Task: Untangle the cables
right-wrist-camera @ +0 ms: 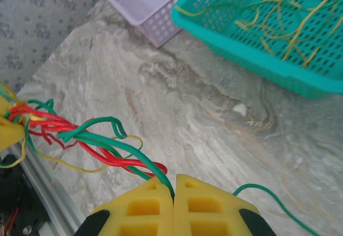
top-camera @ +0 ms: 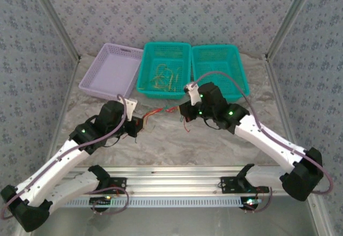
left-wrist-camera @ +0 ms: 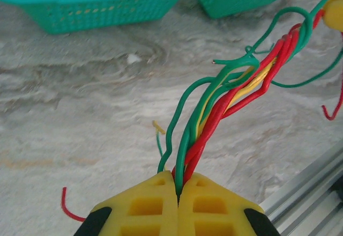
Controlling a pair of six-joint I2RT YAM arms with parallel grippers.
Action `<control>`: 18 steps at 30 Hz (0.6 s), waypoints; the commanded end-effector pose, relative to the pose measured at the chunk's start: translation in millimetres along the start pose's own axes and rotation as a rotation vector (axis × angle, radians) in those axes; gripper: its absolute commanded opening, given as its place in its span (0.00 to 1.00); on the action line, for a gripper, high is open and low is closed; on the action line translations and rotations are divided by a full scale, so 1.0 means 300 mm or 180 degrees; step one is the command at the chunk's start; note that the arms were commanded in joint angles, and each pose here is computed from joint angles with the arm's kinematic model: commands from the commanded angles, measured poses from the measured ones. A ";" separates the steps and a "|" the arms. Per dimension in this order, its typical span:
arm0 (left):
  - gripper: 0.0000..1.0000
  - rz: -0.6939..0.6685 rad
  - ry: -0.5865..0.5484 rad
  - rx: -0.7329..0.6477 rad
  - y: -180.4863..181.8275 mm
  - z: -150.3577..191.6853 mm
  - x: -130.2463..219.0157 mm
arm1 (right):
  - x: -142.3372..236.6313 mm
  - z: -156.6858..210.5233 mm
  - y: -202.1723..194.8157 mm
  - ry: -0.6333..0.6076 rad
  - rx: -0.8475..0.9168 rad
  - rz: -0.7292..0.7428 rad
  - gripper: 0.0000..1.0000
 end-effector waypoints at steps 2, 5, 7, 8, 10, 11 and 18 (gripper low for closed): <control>0.00 -0.0527 0.0287 0.0026 0.100 0.072 0.021 | 0.160 0.032 -0.291 -0.0102 -0.0578 0.1407 0.00; 0.00 -0.0521 0.0295 0.0028 0.098 0.072 0.019 | 0.221 0.025 -0.332 -0.0270 -0.0799 0.1376 0.00; 0.00 -0.0527 0.0306 0.0020 0.099 0.073 0.018 | 0.253 0.024 -0.347 -0.0331 -0.0880 0.1404 0.00; 0.00 -0.0522 0.0308 0.0022 0.099 0.073 0.018 | 0.264 0.016 -0.346 -0.0373 -0.0900 0.1344 0.00; 0.00 -0.0515 0.0313 0.0022 0.097 0.073 0.018 | 0.268 -0.019 -0.313 -0.0500 -0.0856 0.1032 0.06; 0.00 -0.0513 0.0314 0.0023 0.098 0.074 0.017 | 0.265 -0.041 -0.286 -0.0562 -0.0800 0.0852 0.12; 0.00 -0.0480 0.0357 0.0023 0.093 0.079 0.011 | 0.231 -0.059 -0.179 -0.0499 -0.0499 0.0563 0.15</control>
Point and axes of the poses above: each hand's point on the last joint's axis, 136 mm out from that joint toward the fingers, its own x axis back along the fingers, its own y axis along the line the jaws close on, z = x × y, the point moved 4 cm from there along x, back along the fingers, and after that the axes turned 10 degrees about x, right-handed, at the moved point
